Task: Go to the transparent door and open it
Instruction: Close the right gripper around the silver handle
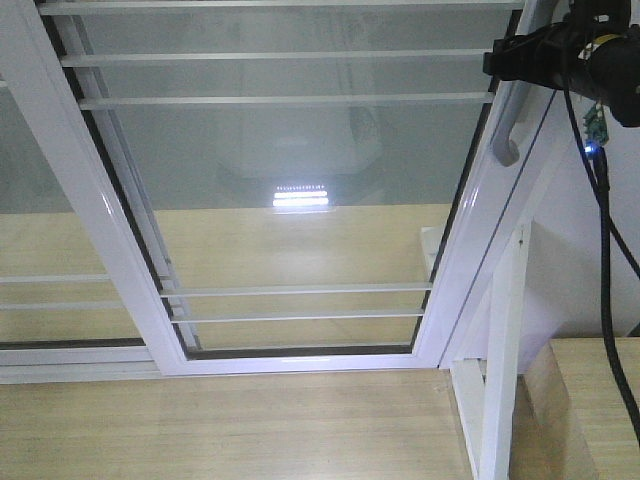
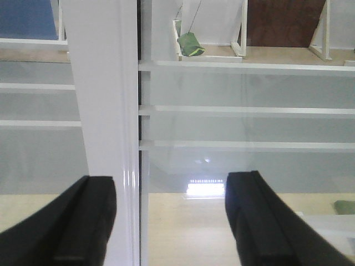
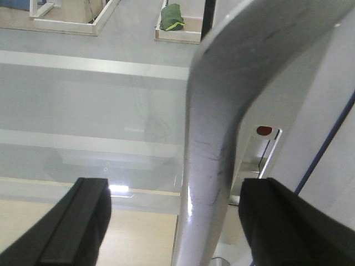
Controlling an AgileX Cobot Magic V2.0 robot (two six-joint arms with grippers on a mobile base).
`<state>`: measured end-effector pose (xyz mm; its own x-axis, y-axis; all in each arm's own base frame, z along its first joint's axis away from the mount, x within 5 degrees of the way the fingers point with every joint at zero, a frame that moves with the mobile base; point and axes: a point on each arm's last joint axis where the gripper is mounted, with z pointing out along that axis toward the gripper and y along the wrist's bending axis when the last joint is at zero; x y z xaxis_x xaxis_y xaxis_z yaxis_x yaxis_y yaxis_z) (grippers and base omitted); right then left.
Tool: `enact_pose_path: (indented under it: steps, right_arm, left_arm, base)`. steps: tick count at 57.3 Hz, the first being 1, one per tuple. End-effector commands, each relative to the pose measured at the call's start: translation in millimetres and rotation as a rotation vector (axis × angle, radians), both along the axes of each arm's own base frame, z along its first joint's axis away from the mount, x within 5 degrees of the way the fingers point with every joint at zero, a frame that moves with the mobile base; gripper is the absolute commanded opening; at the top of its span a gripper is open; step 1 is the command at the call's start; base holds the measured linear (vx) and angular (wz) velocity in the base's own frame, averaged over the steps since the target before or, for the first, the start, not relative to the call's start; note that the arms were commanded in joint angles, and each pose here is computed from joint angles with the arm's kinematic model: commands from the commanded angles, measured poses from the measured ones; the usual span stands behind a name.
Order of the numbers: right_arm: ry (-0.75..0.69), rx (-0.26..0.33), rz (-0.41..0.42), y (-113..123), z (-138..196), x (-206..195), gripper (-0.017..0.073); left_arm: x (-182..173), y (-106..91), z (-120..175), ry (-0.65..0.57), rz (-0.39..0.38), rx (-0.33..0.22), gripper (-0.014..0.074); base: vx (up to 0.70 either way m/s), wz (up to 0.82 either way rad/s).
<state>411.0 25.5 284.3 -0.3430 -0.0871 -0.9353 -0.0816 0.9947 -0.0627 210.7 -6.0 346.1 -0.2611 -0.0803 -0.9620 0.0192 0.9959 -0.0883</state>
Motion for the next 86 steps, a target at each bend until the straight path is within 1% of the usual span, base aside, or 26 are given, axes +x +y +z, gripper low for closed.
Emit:
enact_pose_path:
  steps: [1, 5, 14, 24, 30, 35, 48, 51, 55, 64, 72, 80, 86]
  right_arm:
    - [-0.183, 0.007, -0.008, -1.2, 36.8, -0.1, 0.0520]
    - [-0.204, -0.004, -0.008, -1.2, 35.1, 2.5, 0.0515]
    - [-0.251, -0.001, -0.014, -1.4, 31.4, 8.1, 0.0494]
    - [-0.254, 0.013, -0.019, -1.3, 23.5, 13.0, 0.0465]
    - [-0.251, 0.012, -0.019, -1.2, 19.8, 15.0, 0.0428]
    - [-0.257, 0.012, -0.020, -1.2, 19.8, 15.3, 0.0359]
    - [-0.262, 0.012, -0.019, -0.9, 20.3, 15.3, 0.0072]
    - [-0.262, 0.013, -0.019, -0.9, 20.3, 15.3, 0.0027]
    - [-0.258, 0.022, -0.021, -0.9, 19.9, 15.3, -0.0008]
    - [-0.234, 0.049, -0.027, -0.8, 17.9, 15.1, -0.0008]
    - [-0.229, 0.043, -0.011, 4.7, 17.5, 14.7, -0.0006]
    - [-0.236, 0.040, 0.029, 20.4, 18.1, 13.3, -0.0003]
    - [-0.243, 0.018, 0.079, 35.8, 18.6, 11.5, -0.0001]
  left_arm:
    - [-0.7, 0.4, 21.9, -0.125, 0.012, -0.018, 0.0542]
    - [-0.7, 0.4, 21.9, -0.125, 0.012, -0.018, 0.0542]
    - [-0.7, 0.4, 21.9, -0.125, 0.012, -0.018, 0.0542]
    - [-0.8, 0.3, 21.4, -0.119, 0.011, -0.018, 0.0542]
    - [-0.9, 0.2, 20.4, -0.109, 0.009, -0.018, 0.0542]
    - [-1.2, -0.1, 18.9, -0.092, 0.007, -0.018, 0.0542]
    - [-1.6, -0.4, 17.0, -0.070, 0.003, -0.017, 0.0542]
    - [-1.6, -0.4, 17.0, -0.070, 0.003, -0.017, 0.0542]
    - [-1.6, -0.4, 16.9, -0.069, 0.003, -0.017, 0.0542]
    - [-1.6, -0.4, 16.9, -0.069, 0.003, -0.017, 0.0542]
    - [-1.6, -0.4, 16.9, -0.069, 0.003, -0.017, 0.0542]
    - [-1.6, -0.4, 16.9, -0.069, 0.003, -0.017, 0.0542]
    - [-1.6, -0.4, 16.9, -0.069, 0.003, -0.017, 0.0542]
  base:
    - [0.00, 0.00]
    - [0.00, 0.00]
    - [0.00, 0.00]
    - [0.00, 0.00]
    - [0.00, 0.00]
    - [0.00, 0.00]
    - [0.00, 0.00]
    - [0.00, 0.00]
    - [0.00, 0.00]
    - [0.00, 0.00]
    - [0.00, 0.00]
    - [0.00, 0.00]
    - [0.00, 0.00]
